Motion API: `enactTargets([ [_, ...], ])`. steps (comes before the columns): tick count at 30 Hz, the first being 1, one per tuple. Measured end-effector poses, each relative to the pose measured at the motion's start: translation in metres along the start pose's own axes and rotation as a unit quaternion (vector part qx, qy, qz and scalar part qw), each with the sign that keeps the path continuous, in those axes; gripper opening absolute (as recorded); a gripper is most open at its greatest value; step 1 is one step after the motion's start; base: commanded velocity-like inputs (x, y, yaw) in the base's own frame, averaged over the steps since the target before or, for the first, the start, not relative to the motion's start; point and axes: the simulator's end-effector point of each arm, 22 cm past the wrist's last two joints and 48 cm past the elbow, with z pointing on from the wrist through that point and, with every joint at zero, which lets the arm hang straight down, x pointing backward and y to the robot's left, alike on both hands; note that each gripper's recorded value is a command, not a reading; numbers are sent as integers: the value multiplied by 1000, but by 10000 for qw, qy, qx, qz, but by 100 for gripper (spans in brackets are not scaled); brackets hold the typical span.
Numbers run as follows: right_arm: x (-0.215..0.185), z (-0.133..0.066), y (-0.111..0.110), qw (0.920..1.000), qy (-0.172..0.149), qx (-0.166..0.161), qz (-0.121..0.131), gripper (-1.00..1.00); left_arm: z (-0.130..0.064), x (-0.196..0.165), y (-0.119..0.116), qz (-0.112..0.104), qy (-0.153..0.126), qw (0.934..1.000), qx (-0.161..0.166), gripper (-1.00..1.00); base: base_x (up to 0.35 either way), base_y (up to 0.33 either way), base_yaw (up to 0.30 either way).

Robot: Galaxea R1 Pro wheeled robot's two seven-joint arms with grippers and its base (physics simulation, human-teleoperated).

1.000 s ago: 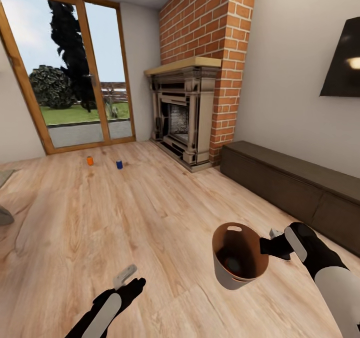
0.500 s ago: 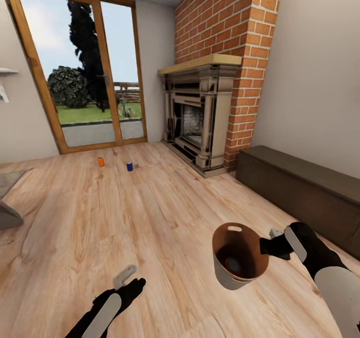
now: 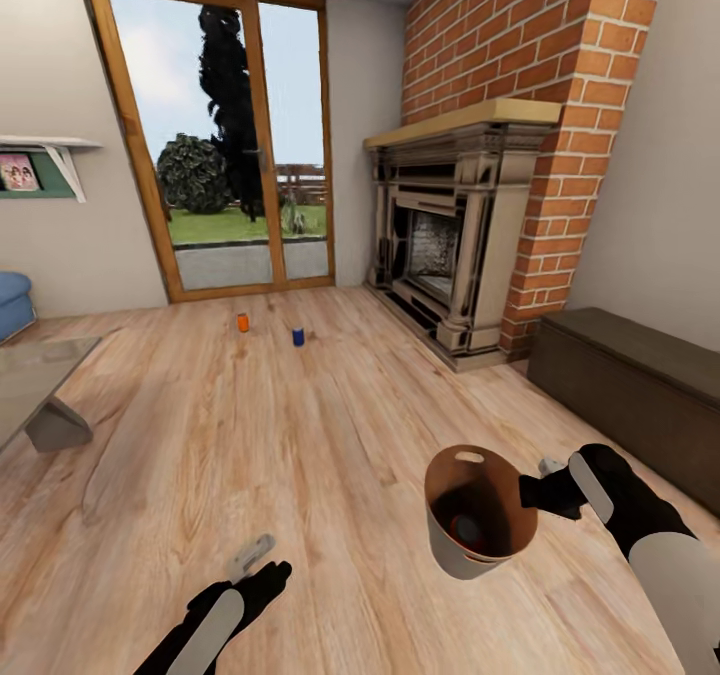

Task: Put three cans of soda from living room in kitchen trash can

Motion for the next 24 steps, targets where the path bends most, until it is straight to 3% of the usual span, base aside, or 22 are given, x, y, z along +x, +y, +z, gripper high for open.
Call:
enactTargets([
  [24,-11,-7,6,9998,-170,-45,-78,-100,0,1,0,4,6,10000,-5,100,348,0,16],
])
